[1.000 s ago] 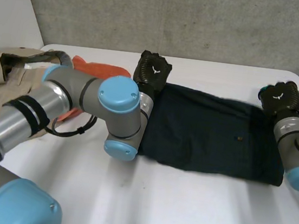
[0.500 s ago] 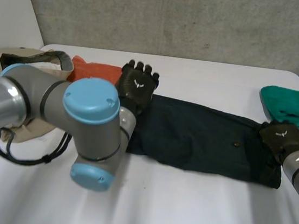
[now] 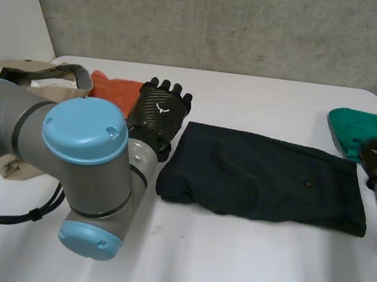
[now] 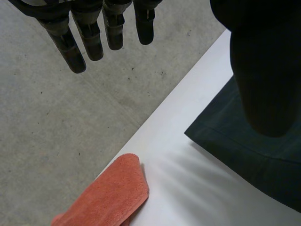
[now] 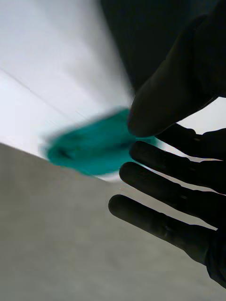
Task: Fold the laundry.
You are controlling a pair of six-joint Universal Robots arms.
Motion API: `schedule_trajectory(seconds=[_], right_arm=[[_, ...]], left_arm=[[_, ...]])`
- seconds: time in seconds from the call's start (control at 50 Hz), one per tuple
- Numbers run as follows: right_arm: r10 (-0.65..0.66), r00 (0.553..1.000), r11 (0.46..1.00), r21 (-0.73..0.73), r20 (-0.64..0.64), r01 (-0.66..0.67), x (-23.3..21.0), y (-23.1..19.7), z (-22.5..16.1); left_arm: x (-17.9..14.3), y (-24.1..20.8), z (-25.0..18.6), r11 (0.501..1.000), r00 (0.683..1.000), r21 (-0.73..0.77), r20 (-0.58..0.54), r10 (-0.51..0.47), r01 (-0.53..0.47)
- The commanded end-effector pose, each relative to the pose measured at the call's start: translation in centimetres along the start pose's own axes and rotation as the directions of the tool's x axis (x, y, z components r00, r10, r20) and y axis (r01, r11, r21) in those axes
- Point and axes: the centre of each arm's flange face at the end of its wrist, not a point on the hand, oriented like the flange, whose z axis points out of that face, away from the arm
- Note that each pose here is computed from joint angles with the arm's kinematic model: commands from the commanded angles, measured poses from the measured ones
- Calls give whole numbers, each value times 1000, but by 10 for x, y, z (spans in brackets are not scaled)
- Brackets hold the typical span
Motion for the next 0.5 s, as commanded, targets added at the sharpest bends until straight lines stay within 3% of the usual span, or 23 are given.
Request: schedule_trajectory(seconds=[0.02, 0.1, 0.18, 0.2, 0.26, 0.32, 0.34, 0.4, 0.42, 0.5], right_arm=[[-93, 991, 856, 516, 97, 30, -53, -103, -41], [-129, 978, 813, 582, 165, 9, -84, -118, -54], [-50, 987, 891, 454, 155, -26, -86, -109, -50], [25, 987, 915, 395, 158, -87, -82, -103, -50], [173, 973, 917, 335, 156, -217, -63, -98, -49], [393, 911, 886, 211, 127, -412, -17, -65, -38], [486, 866, 857, 130, 120, -499, -2, -44, -33], [595, 790, 799, -6, 147, -601, 5, -15, -29], [647, 744, 762, -92, 171, -641, 5, 0, -31], [687, 694, 726, -198, 213, -658, 5, 19, -35]], left_arm=[[-3, 4, -9, 1000, 1000, -19, -1, 0, 0], [-11, 6, -8, 999, 1000, -28, 21, -21, 21], [-15, 7, -8, 998, 998, -34, 29, -59, 60], [-16, 7, -9, 997, 997, -35, 29, -69, 70], [-16, 7, -12, 995, 995, -35, 24, -96, 97], [-14, 7, -14, 994, 994, -36, 14, -104, 105], [-13, 6, -14, 994, 994, -34, 14, -106, 106], [-12, 6, -15, 994, 994, -32, 9, -106, 106], [-11, 6, -16, 994, 994, -33, 7, -105, 105], [-6, 4, -19, 993, 993, -27, -10, -115, 115]])
